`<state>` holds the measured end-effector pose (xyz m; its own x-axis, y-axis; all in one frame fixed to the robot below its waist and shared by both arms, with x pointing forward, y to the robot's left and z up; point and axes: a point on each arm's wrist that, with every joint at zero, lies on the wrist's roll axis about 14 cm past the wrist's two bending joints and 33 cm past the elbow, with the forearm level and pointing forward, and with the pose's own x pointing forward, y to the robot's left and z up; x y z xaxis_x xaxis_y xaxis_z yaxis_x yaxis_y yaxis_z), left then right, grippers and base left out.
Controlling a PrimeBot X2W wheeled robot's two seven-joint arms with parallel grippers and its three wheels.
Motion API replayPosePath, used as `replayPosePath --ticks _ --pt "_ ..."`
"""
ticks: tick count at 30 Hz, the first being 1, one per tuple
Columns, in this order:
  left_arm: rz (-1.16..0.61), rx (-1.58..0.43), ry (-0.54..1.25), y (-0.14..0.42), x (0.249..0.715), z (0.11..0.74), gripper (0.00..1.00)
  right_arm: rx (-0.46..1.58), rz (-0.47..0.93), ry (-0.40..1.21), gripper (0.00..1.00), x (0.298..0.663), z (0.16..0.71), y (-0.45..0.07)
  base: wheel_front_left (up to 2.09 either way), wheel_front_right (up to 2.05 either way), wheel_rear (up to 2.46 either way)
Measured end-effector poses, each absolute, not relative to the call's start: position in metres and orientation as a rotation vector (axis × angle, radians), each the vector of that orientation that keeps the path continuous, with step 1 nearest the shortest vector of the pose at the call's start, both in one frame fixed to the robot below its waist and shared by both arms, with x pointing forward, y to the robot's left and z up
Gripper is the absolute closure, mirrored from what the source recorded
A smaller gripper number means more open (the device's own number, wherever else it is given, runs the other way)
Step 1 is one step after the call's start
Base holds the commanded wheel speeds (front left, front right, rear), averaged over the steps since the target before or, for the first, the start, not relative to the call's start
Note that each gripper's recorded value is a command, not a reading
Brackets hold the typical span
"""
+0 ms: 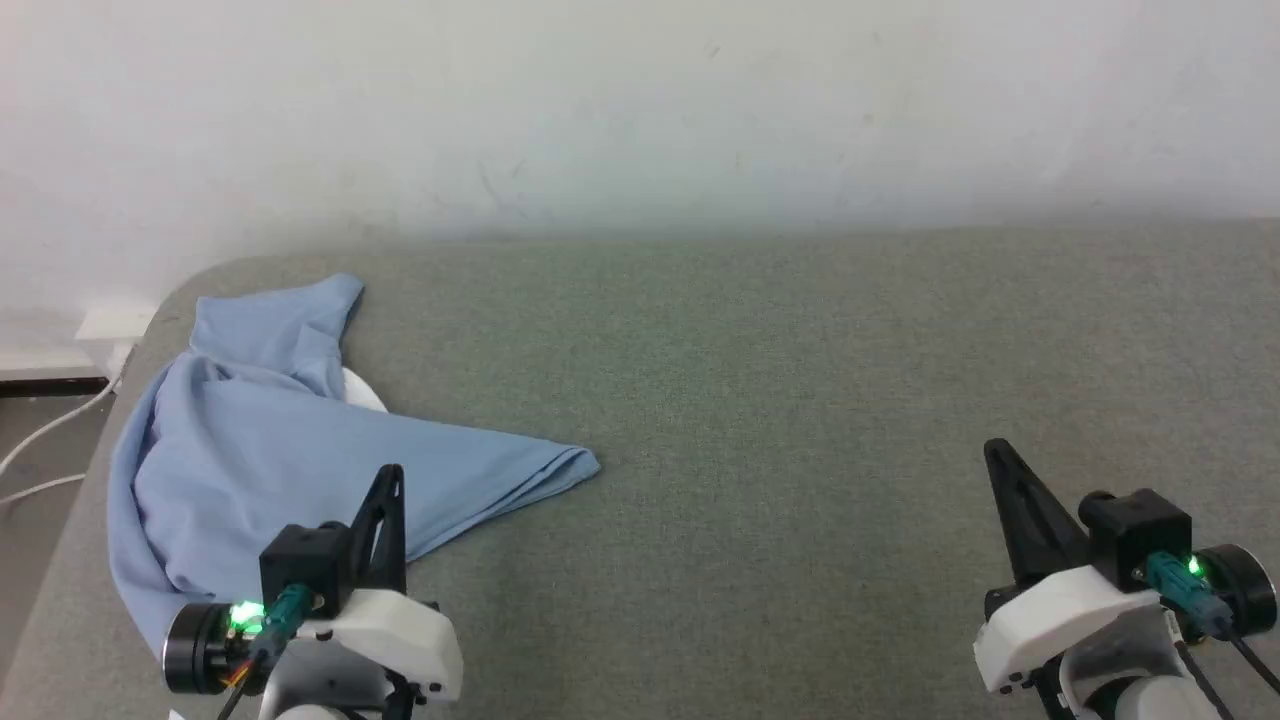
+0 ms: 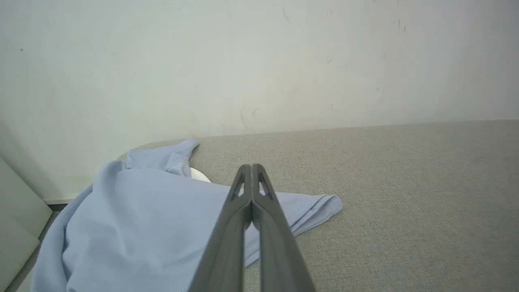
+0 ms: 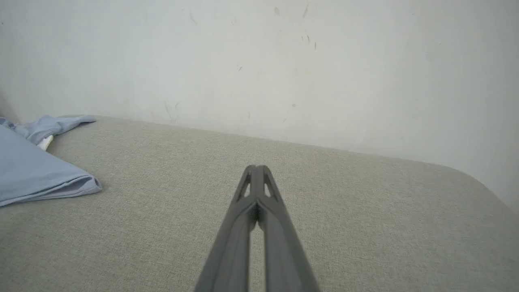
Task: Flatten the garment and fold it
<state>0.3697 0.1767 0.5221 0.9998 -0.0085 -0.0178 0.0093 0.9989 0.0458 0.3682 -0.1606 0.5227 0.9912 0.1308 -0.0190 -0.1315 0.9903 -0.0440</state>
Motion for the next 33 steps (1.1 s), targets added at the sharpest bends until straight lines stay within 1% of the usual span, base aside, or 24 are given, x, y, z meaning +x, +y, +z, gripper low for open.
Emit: replayPosePath --ticks 10,11,24,33 --pt "-0.009 0.046 0.018 0.177 0.370 0.522 1.00 -0.045 0.132 0.016 1.00 0.368 0.523 -0.161 0.00 0.00 0.00" --pt "-0.010 0.046 0.018 0.177 0.370 0.522 0.00 -0.045 0.132 0.017 0.00 0.368 0.523 -0.161 0.00 0.00 0.00" --pt "-0.007 0.025 0.001 0.177 0.368 0.524 0.00 -0.025 0.136 0.000 0.00 0.370 0.525 -0.159 0.00 0.00 0.00" --pt "0.038 -0.001 -0.023 0.192 0.360 0.528 0.00 -0.014 0.171 -0.025 0.00 0.375 0.529 -0.148 0.00 0.00 0.00"
